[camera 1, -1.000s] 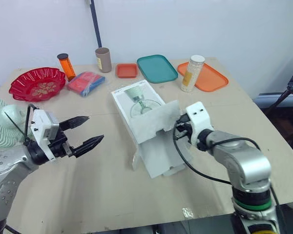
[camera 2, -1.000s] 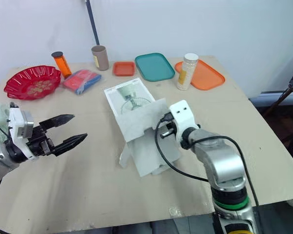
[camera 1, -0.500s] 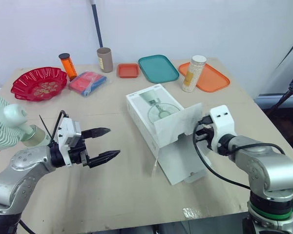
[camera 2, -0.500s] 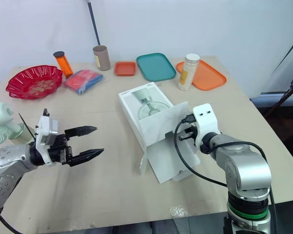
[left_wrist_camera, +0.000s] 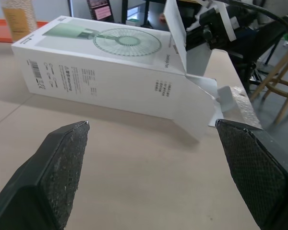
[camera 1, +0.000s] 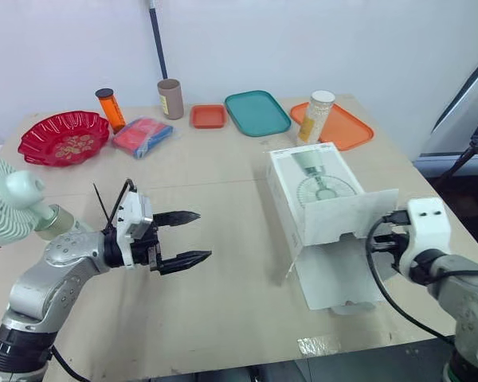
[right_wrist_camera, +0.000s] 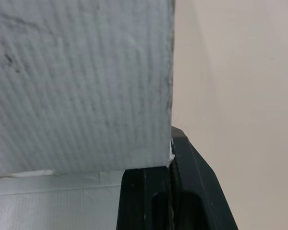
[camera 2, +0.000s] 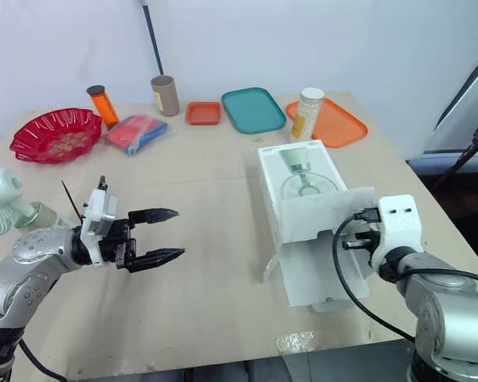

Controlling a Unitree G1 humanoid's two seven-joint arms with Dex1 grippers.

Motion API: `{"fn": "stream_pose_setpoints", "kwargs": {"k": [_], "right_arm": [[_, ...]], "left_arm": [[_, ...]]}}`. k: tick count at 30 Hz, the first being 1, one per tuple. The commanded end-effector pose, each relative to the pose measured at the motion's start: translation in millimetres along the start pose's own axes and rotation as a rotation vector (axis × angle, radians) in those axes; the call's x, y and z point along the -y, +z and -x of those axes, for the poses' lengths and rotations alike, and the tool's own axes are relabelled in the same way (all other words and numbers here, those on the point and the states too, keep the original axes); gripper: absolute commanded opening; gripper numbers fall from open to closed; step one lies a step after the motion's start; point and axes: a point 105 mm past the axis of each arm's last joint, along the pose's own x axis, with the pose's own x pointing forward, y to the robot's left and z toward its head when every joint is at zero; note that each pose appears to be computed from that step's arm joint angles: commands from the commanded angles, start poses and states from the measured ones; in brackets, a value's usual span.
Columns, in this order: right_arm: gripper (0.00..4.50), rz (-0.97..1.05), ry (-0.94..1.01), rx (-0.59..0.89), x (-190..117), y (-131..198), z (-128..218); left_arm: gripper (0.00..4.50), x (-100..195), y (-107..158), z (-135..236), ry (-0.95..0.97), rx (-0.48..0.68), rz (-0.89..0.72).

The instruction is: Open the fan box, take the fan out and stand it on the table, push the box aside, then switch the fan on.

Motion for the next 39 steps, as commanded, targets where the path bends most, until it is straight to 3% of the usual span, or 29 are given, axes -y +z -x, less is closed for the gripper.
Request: {"fn": "stream_pose_setpoints", "kwargs": {"k": [1,13,22,33,39], "right_arm": [[0.03,0.015,-0.052,0.05,19.6,7.4,5.0],[0.03,-0.144,-0.064,0.027,70.6,-2.6,-5.8],[0.03,-0.099,-0.109,-0.021,113.6,-8.7,-16.6],[0.03,-0.008,-0.081,-0.059,130.7,-17.9,-33.9],[0.03,0.011,-0.074,-0.066,130.9,-21.4,-38.8]], "left_arm": [[4.5,4.3,3.7,-1.1,-0.02,0.01,-0.031],[4.5,9.2,-4.9,-2.2,-0.015,-0.011,-0.018],[4.5,10.5,-3.9,-6.7,-0.019,-0.007,-0.025],[4.5,17.7,-4.1,-9.0,-0.115,-0.043,-0.061],[4.5,12.9,10.8,-23.3,-0.122,0.019,-0.092]]}}
